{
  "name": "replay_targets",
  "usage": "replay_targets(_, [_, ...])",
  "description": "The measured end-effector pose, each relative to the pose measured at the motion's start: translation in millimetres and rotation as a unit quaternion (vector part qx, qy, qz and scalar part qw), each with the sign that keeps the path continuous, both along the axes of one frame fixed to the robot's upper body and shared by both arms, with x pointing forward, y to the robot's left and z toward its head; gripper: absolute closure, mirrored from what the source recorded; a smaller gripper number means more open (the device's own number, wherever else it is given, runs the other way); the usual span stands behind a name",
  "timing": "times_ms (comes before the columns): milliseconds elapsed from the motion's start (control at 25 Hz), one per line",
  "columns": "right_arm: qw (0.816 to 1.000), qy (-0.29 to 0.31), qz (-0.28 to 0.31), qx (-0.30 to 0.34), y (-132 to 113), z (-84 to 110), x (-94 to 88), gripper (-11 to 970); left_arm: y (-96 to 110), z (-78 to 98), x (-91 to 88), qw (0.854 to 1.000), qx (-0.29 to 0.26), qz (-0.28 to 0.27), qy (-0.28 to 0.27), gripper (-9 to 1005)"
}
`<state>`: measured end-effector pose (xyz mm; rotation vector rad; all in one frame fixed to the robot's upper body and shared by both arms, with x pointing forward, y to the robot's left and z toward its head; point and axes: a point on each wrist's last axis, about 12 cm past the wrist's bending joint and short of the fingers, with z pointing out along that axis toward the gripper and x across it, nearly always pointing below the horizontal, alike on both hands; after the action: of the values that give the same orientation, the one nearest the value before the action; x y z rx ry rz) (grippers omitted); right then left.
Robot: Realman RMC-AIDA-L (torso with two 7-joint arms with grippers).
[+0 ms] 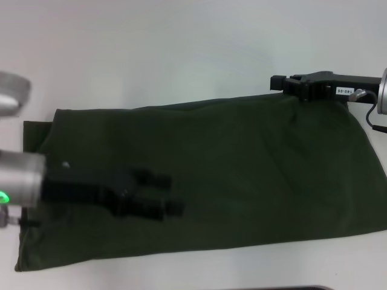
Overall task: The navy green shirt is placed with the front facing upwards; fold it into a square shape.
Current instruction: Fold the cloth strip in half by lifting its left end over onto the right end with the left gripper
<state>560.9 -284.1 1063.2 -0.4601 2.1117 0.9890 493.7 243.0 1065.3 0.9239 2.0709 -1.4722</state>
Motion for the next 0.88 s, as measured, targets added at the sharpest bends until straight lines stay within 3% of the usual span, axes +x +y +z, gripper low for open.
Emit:
replay_targets(160, [1.000, -0.002, -0.009, -0.004, -8, 0.7, -0.8, 912, 21, 17.1, 11.7, 0.998, -0.020, 0.050, -0.014, 87])
replay_targets(480, [0.997, -0.004, -0.079, 0.002, -55, 4.6, -10.6, 906, 61, 25.0, 31.3, 0.987, 0.011, 0.161, -0.010, 83])
replay_targets(720, [0.993, -0.006, -0.114, 0.020, -88, 10.1, -26.1, 729, 75, 28.2, 33.6, 0.980, 0.010, 0.198, 0.003, 80])
replay_targets(880, [0.992, -0.003, -0.123, 0.017, -102, 11.4, -33.7, 532, 81, 26.9, 32.6, 0.979, 0.023, 0.203, 0.008, 80])
